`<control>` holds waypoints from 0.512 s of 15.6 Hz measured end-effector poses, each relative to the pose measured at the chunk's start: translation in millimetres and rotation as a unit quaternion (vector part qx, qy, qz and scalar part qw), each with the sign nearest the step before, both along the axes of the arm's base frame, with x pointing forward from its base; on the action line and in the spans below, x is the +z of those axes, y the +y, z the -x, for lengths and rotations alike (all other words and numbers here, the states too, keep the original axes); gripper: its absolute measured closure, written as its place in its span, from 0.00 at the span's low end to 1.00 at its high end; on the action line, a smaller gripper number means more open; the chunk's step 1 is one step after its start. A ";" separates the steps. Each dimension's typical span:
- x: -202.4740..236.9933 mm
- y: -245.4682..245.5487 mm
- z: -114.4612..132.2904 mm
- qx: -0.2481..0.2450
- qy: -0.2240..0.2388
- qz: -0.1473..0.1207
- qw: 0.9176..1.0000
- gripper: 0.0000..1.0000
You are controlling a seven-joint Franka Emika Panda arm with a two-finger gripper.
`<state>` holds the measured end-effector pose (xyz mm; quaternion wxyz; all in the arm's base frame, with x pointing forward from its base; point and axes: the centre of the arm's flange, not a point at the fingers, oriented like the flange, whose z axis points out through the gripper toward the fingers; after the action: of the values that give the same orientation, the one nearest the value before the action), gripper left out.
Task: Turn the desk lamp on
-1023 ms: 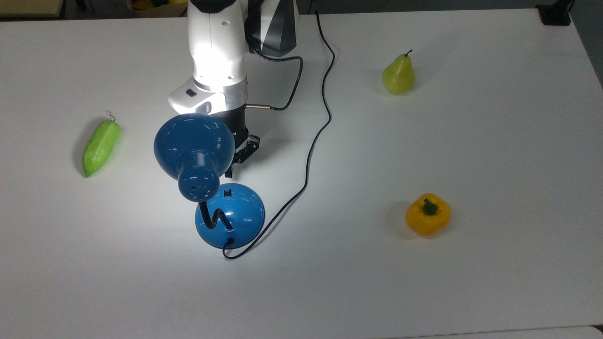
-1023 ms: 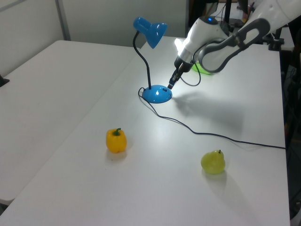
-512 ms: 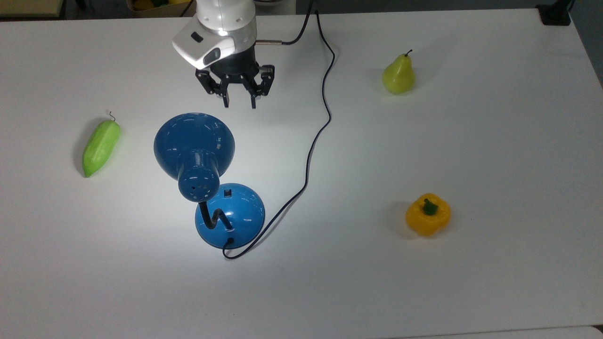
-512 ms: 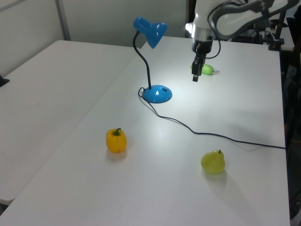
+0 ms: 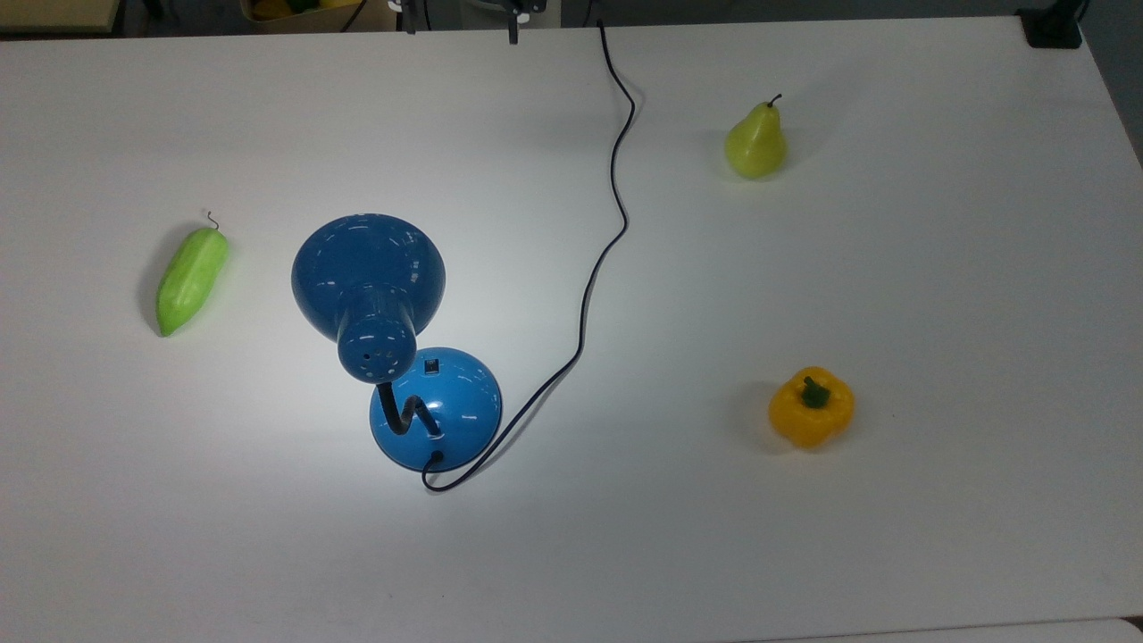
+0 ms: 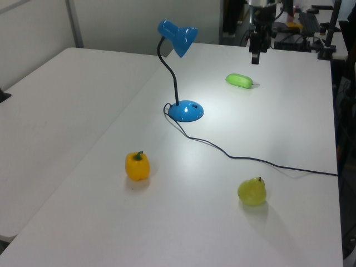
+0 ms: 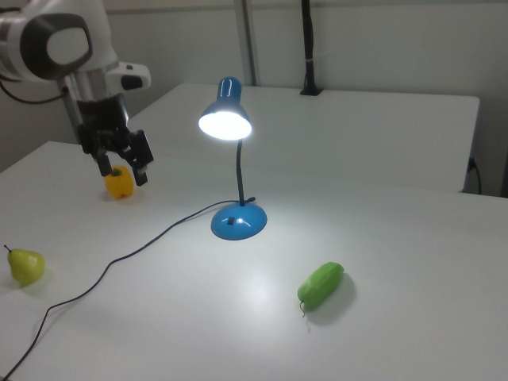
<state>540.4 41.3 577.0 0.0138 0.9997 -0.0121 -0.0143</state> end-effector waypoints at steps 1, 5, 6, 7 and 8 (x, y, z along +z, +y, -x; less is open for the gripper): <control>8.6 3.2 0.5 0.002 -0.002 0.000 1.000 0.00; 32.7 10.3 -3.9 0.002 -0.028 -0.018 0.999 0.00; 38.9 8.3 -8.0 -0.001 -0.046 -0.021 0.999 0.00; 42.5 6.0 -12.2 -0.003 -0.062 -0.023 0.998 0.00; 43.8 3.5 -16.4 -0.005 -0.075 -0.024 0.997 0.00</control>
<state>556.9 44.8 620.9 -0.0109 0.9980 -0.0179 0.0601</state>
